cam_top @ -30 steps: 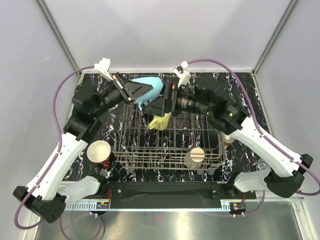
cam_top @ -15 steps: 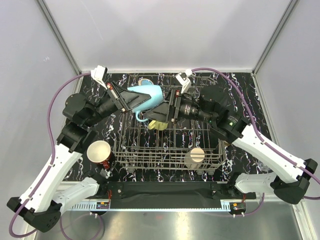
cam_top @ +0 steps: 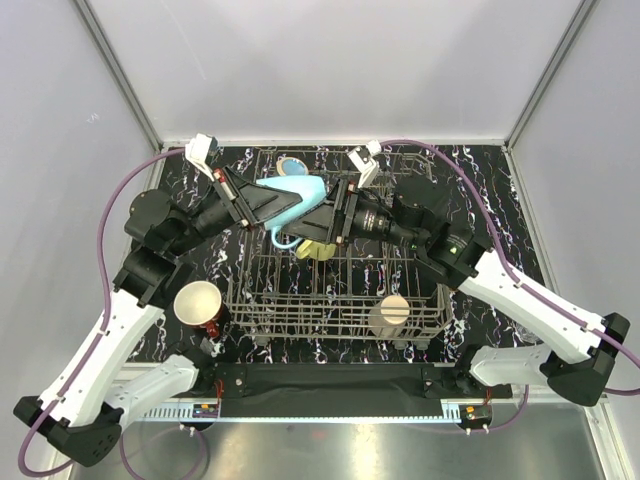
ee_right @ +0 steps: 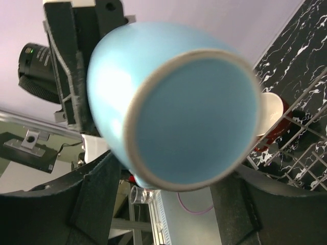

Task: Load the cups into the dish rack

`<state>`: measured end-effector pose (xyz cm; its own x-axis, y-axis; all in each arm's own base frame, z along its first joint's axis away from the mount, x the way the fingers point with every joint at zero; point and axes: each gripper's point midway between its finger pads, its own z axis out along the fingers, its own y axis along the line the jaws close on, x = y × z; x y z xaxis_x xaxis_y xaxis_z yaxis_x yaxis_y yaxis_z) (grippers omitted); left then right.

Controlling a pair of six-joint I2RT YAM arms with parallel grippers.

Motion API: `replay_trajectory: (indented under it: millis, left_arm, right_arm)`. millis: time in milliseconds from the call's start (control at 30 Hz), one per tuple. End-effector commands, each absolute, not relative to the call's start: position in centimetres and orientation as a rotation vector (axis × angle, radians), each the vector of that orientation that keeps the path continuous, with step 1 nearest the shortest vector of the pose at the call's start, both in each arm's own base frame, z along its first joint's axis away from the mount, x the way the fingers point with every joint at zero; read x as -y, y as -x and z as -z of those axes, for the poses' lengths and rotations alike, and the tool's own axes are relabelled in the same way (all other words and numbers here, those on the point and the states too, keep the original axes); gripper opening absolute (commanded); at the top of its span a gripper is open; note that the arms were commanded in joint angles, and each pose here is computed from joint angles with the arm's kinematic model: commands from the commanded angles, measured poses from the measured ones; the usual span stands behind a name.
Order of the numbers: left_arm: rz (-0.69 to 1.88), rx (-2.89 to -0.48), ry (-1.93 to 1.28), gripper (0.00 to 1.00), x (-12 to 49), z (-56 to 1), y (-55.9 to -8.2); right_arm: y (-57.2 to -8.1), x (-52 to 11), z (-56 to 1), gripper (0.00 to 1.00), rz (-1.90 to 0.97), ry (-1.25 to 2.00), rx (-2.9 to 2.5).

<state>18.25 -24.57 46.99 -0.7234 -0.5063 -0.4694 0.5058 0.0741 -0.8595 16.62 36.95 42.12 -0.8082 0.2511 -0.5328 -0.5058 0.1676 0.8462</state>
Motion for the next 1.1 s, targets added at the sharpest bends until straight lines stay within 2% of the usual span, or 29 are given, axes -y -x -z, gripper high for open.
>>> replay_trajectory:
  millis: [0,267,400,467,533,567,667,733,767,833,867,900,1067]
  left_arm:
    - [1.785,-1.420,-0.067,0.00,23.0,-51.4,-15.6]
    - [1.779,-1.438,-0.028,0.00,23.9,-49.4,-17.1]
    - [1.786,-1.459,-0.035,0.00,24.8,-48.8,-17.6]
    - [1.799,-1.469,-0.066,0.00,25.6,-48.3,-17.2]
    - [1.802,-1.502,-0.073,0.00,26.3,-47.2,-17.3]
    - [1.797,-1.508,-0.064,0.00,26.5,-46.8,-17.5]
    - [1.776,-1.519,-0.051,0.02,26.9,-45.3,-18.2]
    - [1.751,-1.509,-0.056,0.24,26.9,-44.9,-18.5]
    - [1.725,-1.498,-0.051,0.44,26.7,-45.1,-18.8]
    - [1.640,-1.498,-0.067,0.65,26.2,-45.4,-19.1]
    - [1.591,-1.554,-0.049,0.93,26.0,-44.4,-19.5]
    - [1.545,-1.570,-0.045,0.99,25.7,-44.3,-19.8]
    - [1.215,-1.585,0.021,0.99,21.2,-44.7,-20.7]
  right_arm:
    - [-17.0,-36.4,-44.2,0.72,-1.720,0.172,-1.765]
    - [-18.1,-38.1,-43.7,0.63,-1.796,0.115,-1.654]
    - [-18.1,-38.8,-43.4,0.53,-1.806,0.115,-1.639]
    - [-18.3,-38.3,-43.1,0.43,-1.789,0.087,-1.626]
    - [-18.3,-37.5,-43.4,0.28,-1.780,0.071,-1.601]
    - [-18.4,-37.2,-43.1,0.01,-1.764,0.060,-1.603]
    - [-18.3,-36.5,-43.2,0.00,-1.712,0.086,-1.612]
    - [-19.1,-35.7,-41.7,0.00,-1.613,0.028,-1.695]
    - [-19.6,-35.2,-41.5,0.00,-1.558,0.005,-1.706]
    - [-20.0,-34.6,-39.0,0.00,-1.447,-0.002,-1.823]
    - [-20.7,-34.0,-38.3,0.00,-1.370,-0.038,-1.862]
    - [-21.0,-33.8,-37.9,0.00,-1.333,-0.043,-1.880]
    - [-23.6,-31.9,-35.9,0.00,-1.124,-0.099,-1.917]
